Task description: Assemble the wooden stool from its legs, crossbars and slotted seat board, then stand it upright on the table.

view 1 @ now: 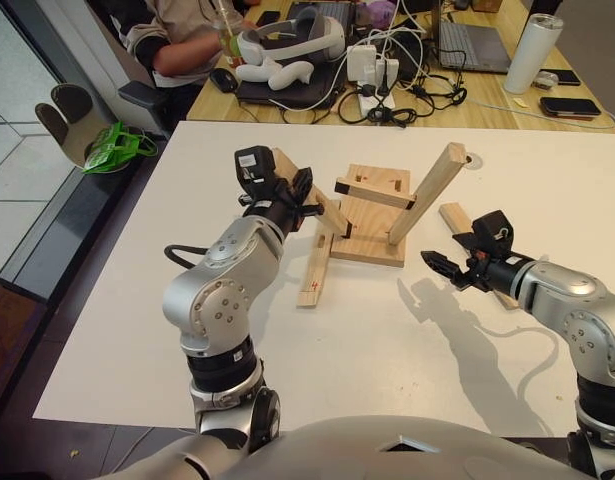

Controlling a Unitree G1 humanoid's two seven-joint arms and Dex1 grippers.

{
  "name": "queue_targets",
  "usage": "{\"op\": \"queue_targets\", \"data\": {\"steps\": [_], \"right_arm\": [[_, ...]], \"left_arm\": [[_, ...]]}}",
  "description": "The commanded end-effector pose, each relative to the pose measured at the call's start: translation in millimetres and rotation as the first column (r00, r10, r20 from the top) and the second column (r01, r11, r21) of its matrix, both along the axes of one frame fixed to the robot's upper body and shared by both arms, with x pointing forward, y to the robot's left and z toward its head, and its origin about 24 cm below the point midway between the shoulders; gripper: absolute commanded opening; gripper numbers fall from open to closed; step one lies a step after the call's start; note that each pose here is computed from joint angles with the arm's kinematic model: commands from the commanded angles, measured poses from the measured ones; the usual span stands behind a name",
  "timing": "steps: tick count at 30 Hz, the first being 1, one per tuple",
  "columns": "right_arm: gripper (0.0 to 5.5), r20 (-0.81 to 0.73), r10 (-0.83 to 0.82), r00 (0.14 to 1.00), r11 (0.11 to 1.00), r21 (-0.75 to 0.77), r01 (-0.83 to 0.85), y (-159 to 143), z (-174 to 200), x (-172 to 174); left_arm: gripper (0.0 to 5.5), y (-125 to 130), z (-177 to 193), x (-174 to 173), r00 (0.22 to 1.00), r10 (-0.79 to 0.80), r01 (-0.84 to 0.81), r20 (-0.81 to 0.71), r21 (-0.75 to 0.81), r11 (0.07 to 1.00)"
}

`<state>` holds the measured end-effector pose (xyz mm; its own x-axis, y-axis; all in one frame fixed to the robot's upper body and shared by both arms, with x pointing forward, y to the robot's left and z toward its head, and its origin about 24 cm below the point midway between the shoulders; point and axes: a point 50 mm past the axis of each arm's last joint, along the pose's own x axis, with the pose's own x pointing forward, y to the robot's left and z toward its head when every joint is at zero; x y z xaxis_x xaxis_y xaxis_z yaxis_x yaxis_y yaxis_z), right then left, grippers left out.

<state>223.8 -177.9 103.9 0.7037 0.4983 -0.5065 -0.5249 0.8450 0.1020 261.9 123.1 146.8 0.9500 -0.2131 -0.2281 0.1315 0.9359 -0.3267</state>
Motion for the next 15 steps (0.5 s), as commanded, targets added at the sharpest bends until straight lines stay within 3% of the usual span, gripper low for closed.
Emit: {"op": "queue_targets", "data": {"steps": [1,15], "right_arm": [[4.08,0.033,0.007,0.999,1.0,-0.017,-0.007,2.4,4.7,2.5],[4.08,0.058,0.051,0.997,0.998,-0.046,-0.048,8.5,5.0,4.9]], "left_arm": [[1.03,3.1,-13.5,2.3,0.992,0.024,-0.012,-0.121,0.097,0.995],[1.03,-14.7,-15.5,30.9,0.977,-0.078,0.096,-0.197,0.082,0.992]]}}
